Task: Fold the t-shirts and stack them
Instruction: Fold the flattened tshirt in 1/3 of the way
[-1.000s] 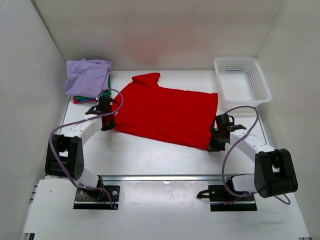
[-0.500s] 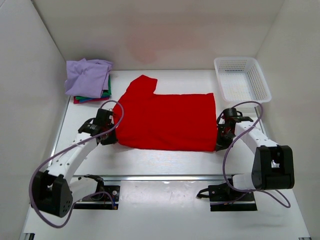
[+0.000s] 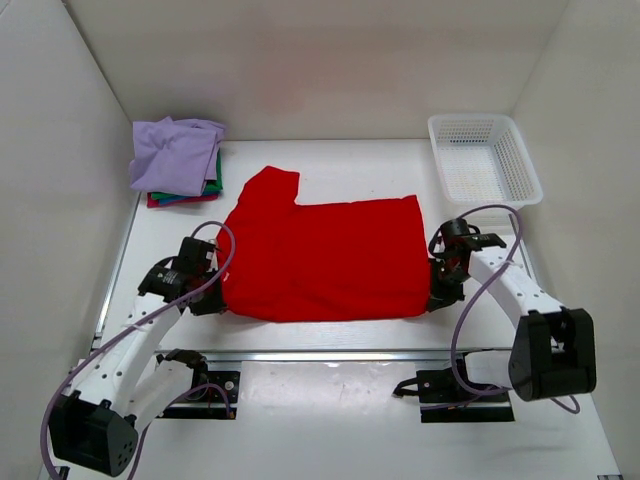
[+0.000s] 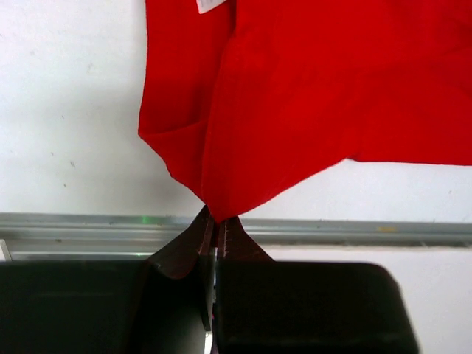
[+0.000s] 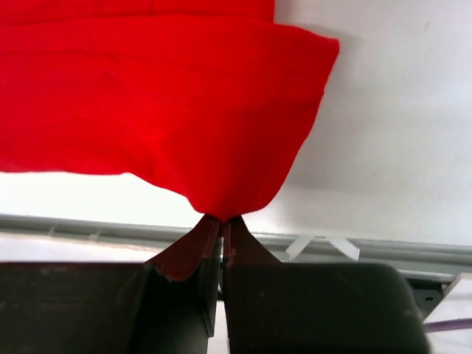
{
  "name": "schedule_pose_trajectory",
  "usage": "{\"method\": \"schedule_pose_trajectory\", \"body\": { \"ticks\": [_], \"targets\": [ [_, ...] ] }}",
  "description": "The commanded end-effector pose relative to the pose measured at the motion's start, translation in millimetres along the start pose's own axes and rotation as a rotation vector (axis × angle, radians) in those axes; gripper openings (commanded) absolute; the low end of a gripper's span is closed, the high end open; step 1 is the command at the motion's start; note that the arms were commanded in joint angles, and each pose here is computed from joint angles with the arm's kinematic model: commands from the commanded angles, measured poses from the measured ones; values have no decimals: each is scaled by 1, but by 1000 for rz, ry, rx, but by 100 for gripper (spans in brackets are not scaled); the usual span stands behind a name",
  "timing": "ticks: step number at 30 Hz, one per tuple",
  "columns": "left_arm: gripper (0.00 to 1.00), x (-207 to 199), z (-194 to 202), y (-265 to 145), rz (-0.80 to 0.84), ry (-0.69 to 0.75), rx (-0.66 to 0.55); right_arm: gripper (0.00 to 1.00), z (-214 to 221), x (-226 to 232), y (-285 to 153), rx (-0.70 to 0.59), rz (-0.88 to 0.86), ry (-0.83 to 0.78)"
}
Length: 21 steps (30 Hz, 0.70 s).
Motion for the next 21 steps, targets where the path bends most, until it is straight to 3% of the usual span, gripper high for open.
{"method": "schedule_pose_trajectory", "body": {
  "ticks": [1, 5, 8, 10, 11, 12, 15, 21],
  "targets": [
    [0, -2, 6, -10, 37, 8, 31, 1, 25, -7, -4, 50, -4, 24],
    [1, 0, 7, -14, 32, 28, 42, 0, 42, -12, -3, 59, -17, 33],
    [22, 3, 5, -20, 25, 25, 37, 1, 41, -13, -12, 57, -6, 32],
    [36, 4, 3, -27, 16, 21, 25, 10, 39, -15, -19, 53, 17, 33],
    [52, 2, -1, -32, 26, 37, 6, 21, 32, -14, -26, 26, 15, 31],
    [59, 4, -8, -39, -7, 26, -26, 27, 24, -13, -34, -5, 13, 31],
    [66, 5, -33, -64, -50, -12, -145, 41, 1, -8, -60, -81, 18, 34],
    [64, -10, -130, -82, 25, -52, -438, 43, -65, 18, -89, -302, -25, 23]
  ]
}}
Point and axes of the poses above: each gripper's point midway between its finger pads, its own y axis out along the fingers, its own x axis along the line the jaws close on, z = x × y, the point moved 6 cm from there along -y, back along the fingers, and after that the axes turned 5 degrees about y, right-handed, at the moved point
